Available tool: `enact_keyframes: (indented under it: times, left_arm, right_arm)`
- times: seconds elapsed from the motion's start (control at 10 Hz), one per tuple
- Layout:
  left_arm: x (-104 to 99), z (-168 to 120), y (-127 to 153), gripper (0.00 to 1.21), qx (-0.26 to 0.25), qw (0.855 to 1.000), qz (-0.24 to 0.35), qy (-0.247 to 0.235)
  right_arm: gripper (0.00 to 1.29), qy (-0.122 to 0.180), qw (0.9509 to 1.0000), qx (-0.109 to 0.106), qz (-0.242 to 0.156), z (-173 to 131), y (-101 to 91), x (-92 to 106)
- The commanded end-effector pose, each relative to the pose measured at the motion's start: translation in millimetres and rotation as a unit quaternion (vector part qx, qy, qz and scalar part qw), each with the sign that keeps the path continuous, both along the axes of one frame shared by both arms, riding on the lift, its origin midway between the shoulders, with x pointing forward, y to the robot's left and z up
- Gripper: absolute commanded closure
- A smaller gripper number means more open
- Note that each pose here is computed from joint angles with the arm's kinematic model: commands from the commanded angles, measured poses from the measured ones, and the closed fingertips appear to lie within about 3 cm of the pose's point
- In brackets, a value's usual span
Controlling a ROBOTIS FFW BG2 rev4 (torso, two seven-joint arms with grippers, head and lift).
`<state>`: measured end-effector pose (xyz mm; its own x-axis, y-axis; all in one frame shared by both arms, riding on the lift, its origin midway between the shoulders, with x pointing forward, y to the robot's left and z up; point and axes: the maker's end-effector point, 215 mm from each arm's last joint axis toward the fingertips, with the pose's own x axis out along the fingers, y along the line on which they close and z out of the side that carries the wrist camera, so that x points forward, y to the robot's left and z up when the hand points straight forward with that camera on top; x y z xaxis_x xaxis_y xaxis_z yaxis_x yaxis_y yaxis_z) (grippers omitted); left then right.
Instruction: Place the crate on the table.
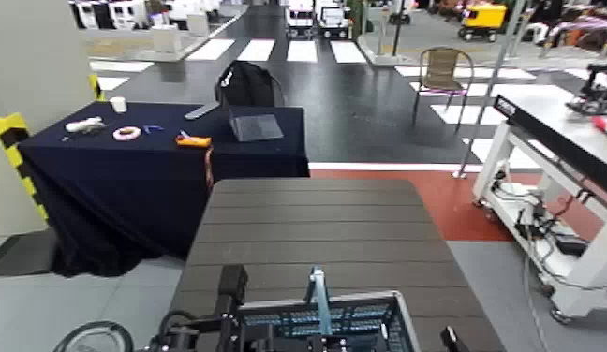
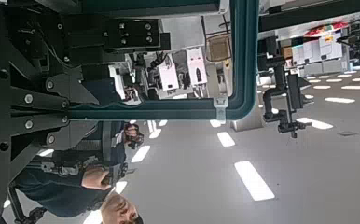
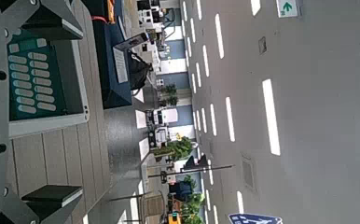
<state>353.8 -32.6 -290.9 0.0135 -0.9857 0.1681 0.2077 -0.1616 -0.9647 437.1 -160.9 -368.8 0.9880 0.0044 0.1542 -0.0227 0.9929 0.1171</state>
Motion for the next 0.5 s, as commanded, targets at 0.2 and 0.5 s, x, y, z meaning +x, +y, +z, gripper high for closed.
enact_keyframes:
  times: [0.2,0.5]
  left_arm:
    - [2.7,-0.2,0.5,1.2,0.0,1.0,0.003,-0.001]
    - [16.0,-4.7,-3.0,1.2,0.01,1.0,0.005,0.0]
  right_arm:
    - [0.13,-0.001,1.0,0.0,0.001,0.7,0.8,0.4]
    - [0.13,-0.001,1.0,0.002,0.003,0.5,2.5,0.8]
